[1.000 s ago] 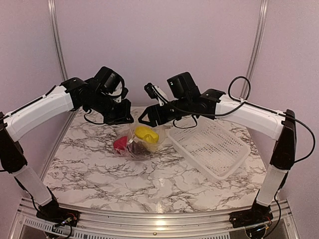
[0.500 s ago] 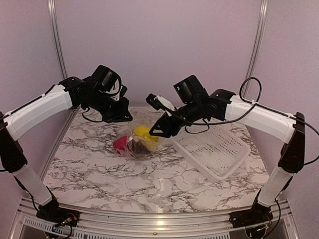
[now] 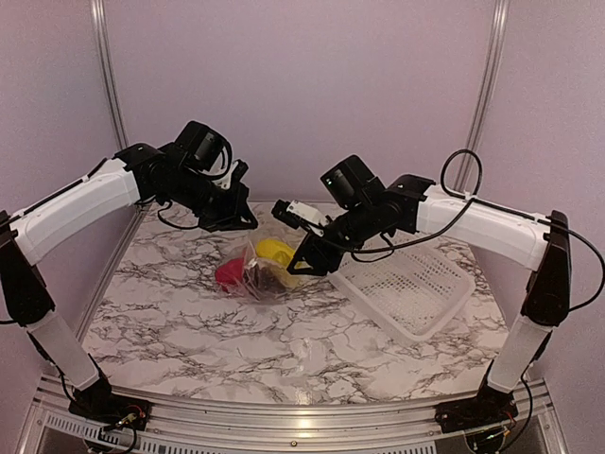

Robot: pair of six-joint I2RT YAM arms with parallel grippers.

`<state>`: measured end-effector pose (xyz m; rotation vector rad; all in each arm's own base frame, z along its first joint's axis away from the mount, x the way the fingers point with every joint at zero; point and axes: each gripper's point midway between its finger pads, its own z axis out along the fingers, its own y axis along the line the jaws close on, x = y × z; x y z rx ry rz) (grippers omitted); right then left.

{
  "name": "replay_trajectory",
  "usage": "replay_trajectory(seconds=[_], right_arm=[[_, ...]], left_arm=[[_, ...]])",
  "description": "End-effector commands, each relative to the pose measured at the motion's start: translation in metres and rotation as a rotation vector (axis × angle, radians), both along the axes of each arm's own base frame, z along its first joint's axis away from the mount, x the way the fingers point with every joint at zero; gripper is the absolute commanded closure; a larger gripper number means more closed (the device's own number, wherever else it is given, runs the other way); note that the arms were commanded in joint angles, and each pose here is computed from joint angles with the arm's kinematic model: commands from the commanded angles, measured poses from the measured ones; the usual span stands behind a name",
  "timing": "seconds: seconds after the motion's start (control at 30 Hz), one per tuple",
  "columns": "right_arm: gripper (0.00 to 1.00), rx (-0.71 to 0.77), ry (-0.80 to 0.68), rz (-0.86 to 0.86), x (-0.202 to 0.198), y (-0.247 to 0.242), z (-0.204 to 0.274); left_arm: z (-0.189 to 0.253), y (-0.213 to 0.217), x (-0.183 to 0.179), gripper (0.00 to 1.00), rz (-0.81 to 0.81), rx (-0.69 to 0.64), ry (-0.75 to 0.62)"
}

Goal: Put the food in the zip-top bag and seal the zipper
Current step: Pass from the left arm to the right, then pass from the right arm to the left

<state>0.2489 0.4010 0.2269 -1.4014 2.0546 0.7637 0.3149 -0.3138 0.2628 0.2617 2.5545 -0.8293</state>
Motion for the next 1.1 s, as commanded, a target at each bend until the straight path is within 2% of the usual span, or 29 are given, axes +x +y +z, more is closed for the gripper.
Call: replay_trajectory(seconds=[0.0,0.13,0.2,0.27,0.3,0.4,0.43,0.57,0.67,0.8,0.93,1.07], right_arm=[[0.57,-0.046,-0.037,0.033,0.005,0.008,-0.011],[0.57,-0.062,-0.035,0.053,0.003,0.018,-0.020],[0.61,-0.074,-0.039,0.052,0.003,0.022,-0.024],[0.71,-0.064,-0.038,0.047,0.004,0.026,-0.021],[0.78,-0.052,-0.038,0.044,0.004,0.028,-0.018],[0.98,-0.005,-0.050,0.032,0.005,0.031,-0.004],[1.00,0.011,-0.051,0.027,0.005,0.032,0.002],[1.00,0.071,-0.034,-0.015,0.003,0.031,0.028],[1.00,0.165,0.060,-0.106,-0.002,0.031,0.055],[1.00,0.215,0.117,-0.150,-0.003,0.034,0.072],[1.00,0.181,0.113,-0.180,0.002,0.030,0.064],[1.00,0.257,0.152,-0.186,-0.006,0.029,0.069]], left_arm=[[0.018,-0.007,0.006,1.00,-0.022,-0.045,-0.041],[0.020,-0.007,0.005,1.00,-0.026,-0.052,-0.041],[0.021,-0.007,0.004,1.00,-0.026,-0.053,-0.041],[0.022,-0.006,0.003,0.99,-0.030,-0.055,-0.042],[0.022,-0.006,0.003,0.96,-0.028,-0.054,-0.043],[0.025,0.005,0.005,0.76,0.012,-0.032,-0.079],[0.030,0.008,0.006,0.71,0.016,-0.033,-0.116],[0.075,0.030,0.007,0.60,0.054,-0.071,-0.356],[0.094,0.038,-0.012,0.52,0.014,-0.166,-0.486],[0.102,0.048,-0.045,0.48,-0.054,-0.247,-0.560],[0.077,0.051,-0.065,0.48,-0.123,-0.261,-0.569],[0.063,0.051,-0.086,0.47,-0.223,-0.265,-0.617]])
